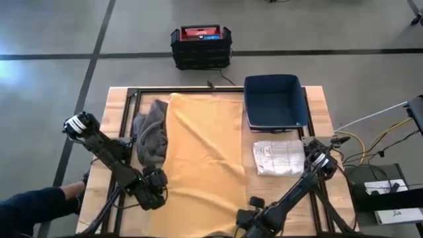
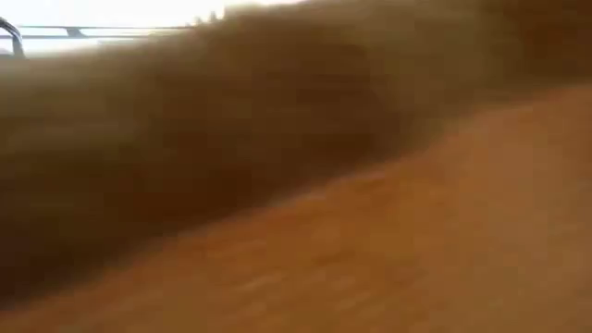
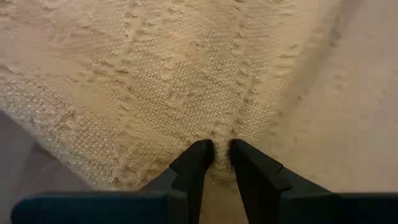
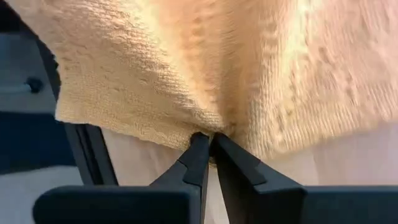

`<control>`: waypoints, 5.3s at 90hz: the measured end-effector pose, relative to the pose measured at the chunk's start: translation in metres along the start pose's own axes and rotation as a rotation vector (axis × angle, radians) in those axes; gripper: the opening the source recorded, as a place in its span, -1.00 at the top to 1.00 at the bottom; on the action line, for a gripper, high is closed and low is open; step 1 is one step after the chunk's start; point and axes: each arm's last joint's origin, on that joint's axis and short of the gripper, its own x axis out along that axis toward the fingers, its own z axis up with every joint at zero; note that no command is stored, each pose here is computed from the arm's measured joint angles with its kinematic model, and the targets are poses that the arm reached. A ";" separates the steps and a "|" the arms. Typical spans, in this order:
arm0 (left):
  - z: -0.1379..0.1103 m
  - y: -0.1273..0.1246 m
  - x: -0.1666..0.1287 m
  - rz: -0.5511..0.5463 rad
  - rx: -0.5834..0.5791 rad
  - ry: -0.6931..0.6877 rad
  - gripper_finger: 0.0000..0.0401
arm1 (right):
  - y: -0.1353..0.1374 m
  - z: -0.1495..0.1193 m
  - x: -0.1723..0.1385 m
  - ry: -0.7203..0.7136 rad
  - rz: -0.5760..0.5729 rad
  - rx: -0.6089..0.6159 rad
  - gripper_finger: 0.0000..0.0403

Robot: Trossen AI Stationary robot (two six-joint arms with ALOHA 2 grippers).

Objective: Fold towel
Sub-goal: Fold the yellow towel

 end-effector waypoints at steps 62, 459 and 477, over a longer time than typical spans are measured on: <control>0.042 -0.027 -0.063 -0.118 0.264 -0.409 0.64 | -0.001 0.007 -0.014 -0.048 0.000 0.001 0.85; 0.017 -0.099 -0.187 -0.052 0.442 -0.237 1.00 | 0.034 0.032 -0.134 -0.333 -0.291 0.007 1.00; 0.048 -0.056 -0.173 0.107 0.391 -0.243 1.00 | -0.002 0.082 -0.116 -0.293 -0.399 0.014 1.00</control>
